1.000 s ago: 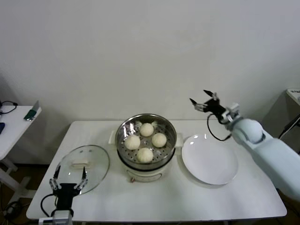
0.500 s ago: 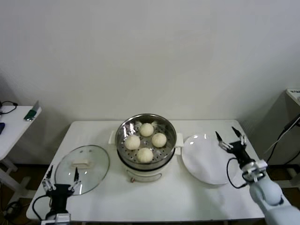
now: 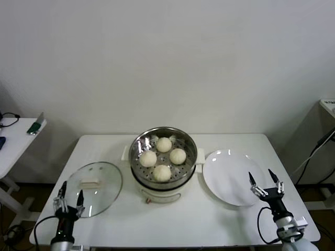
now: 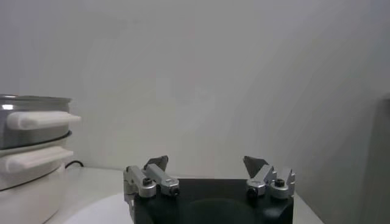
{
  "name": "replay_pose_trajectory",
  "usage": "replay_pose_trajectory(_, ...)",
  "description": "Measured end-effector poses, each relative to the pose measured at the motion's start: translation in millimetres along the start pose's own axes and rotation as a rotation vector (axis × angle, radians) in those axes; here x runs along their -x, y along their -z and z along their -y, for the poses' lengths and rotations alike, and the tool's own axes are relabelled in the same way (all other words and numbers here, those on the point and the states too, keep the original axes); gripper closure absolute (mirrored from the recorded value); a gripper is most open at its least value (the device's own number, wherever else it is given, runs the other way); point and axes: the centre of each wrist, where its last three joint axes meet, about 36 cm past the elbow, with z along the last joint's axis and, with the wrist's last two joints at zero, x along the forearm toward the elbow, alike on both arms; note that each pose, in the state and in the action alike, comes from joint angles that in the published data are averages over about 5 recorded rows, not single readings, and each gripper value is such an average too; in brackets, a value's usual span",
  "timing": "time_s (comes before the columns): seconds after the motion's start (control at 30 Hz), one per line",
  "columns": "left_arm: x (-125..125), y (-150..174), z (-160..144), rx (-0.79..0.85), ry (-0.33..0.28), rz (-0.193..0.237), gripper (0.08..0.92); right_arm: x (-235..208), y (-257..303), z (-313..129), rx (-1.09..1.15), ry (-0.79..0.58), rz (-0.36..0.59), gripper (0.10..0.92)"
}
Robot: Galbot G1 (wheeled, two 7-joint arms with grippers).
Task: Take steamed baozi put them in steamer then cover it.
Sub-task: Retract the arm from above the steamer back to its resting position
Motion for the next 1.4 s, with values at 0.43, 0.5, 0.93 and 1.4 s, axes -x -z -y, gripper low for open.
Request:
replay_pose_trajectory(0.43,35,-32,39,0.249,-0.059,0.065,0.177,-33,-4,0,0.024,-0.047,0.007,0.200)
replay_pose_trajectory(0.5,44,-34,41,0.268,-0.058,0.070,0.177,-37,-5,1,0.026,-0.054,0.006,0.200)
replay_pose_trajectory(0.93,92,-45,53,0.339,-0.057,0.069,0.215,-58,-4,-1,0.034,-0.084,0.008,0.200)
replay_pose_trajectory(1.4,103,-52,64,0.356,-0.078,0.053,0.614,-63,-5,-4,0.045,-0.094,0.013,0.200)
